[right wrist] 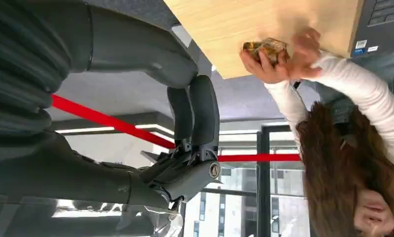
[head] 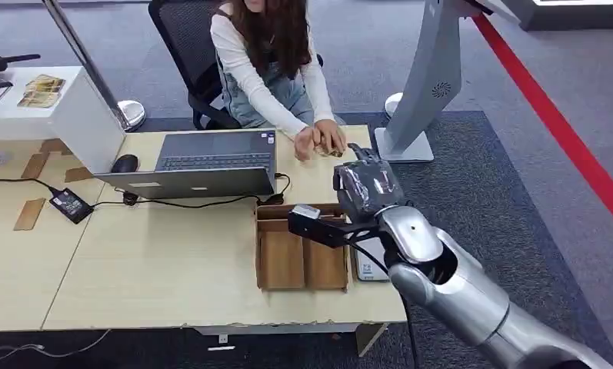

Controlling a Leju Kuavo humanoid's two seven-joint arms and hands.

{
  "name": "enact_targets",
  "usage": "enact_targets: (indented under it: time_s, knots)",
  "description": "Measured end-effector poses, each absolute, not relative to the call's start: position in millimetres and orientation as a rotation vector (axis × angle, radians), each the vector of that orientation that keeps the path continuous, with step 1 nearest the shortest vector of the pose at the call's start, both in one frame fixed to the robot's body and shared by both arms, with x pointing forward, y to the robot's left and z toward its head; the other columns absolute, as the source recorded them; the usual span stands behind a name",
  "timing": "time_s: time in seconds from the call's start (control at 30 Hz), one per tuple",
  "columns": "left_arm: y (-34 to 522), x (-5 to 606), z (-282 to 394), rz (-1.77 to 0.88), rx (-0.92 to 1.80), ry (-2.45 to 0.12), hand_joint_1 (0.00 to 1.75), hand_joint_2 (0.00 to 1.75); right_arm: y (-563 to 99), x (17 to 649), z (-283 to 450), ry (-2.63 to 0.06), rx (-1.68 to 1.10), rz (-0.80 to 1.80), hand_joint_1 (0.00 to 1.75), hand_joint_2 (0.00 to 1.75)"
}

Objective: Pass the card to the sensor for recognition and then transmit it.

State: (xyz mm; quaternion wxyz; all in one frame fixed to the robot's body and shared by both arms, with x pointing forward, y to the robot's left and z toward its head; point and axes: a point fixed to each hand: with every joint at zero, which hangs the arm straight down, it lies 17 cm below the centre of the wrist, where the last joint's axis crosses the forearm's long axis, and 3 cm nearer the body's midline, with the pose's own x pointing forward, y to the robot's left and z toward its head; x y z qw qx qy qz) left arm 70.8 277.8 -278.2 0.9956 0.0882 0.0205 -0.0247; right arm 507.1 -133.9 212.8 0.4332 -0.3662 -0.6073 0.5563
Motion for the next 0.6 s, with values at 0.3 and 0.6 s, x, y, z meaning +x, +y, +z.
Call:
enact_targets:
  time_s: [0.3,0.6]
  knots:
    - [279.0,71.1,-278.3,-0.047,0.178,0.039,0.0,0.0,-134.0,507.1,197.8,-1.482,-0.896,1.389,1.22,1.75]
    - [281.8,70.6,-278.3,-0.049,0.182,0.042,0.0,0.0,-137.7,506.7,184.4,-1.452,-0.888,1.391,1.27,1.75]
